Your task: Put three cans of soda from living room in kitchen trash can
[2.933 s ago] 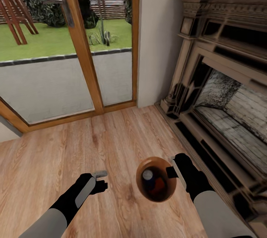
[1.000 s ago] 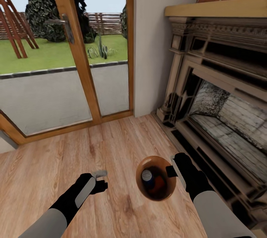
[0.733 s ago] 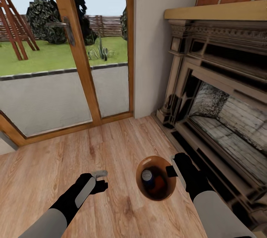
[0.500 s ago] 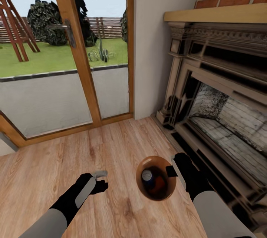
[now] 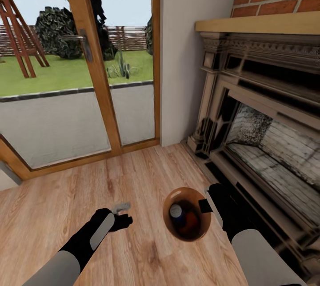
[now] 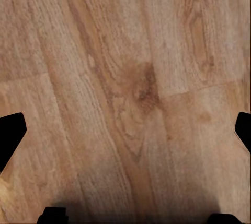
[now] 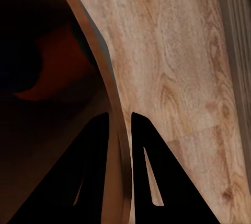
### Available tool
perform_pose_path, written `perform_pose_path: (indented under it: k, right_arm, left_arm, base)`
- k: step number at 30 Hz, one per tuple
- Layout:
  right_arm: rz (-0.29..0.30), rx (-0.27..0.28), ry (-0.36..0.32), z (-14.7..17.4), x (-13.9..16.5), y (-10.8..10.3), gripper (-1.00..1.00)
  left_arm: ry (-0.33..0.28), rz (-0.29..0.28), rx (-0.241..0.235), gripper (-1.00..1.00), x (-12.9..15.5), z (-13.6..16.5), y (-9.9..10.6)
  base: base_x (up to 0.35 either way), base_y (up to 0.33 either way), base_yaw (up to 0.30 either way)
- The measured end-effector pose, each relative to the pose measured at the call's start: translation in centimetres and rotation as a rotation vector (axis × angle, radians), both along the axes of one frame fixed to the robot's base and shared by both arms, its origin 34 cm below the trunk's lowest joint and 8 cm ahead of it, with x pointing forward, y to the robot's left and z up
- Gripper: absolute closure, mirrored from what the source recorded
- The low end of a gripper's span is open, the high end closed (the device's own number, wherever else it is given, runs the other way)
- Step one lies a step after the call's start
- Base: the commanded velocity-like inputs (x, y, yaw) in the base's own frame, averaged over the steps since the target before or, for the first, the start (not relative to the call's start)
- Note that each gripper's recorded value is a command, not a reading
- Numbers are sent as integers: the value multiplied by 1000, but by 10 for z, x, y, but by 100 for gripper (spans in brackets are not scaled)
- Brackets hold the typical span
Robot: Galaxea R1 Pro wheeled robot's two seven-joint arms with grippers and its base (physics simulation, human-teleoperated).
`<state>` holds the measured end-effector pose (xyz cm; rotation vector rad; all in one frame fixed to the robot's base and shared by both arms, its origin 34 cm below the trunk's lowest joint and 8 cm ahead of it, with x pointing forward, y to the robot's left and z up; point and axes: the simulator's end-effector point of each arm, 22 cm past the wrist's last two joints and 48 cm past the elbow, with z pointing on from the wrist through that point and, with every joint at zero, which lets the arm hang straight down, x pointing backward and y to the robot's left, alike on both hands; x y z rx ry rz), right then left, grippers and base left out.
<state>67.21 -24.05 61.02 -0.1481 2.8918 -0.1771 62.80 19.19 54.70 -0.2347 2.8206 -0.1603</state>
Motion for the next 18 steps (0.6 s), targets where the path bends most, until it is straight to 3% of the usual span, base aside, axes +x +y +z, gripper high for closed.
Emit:
perform_pose_path:
  k: [18]
  right_arm:
    - [0, -1, -28, 15, 5, 0, 100]
  left_arm:
    - [-50, 3, -11, -100, 11, 16, -2]
  base:
    - [0, 0, 0]
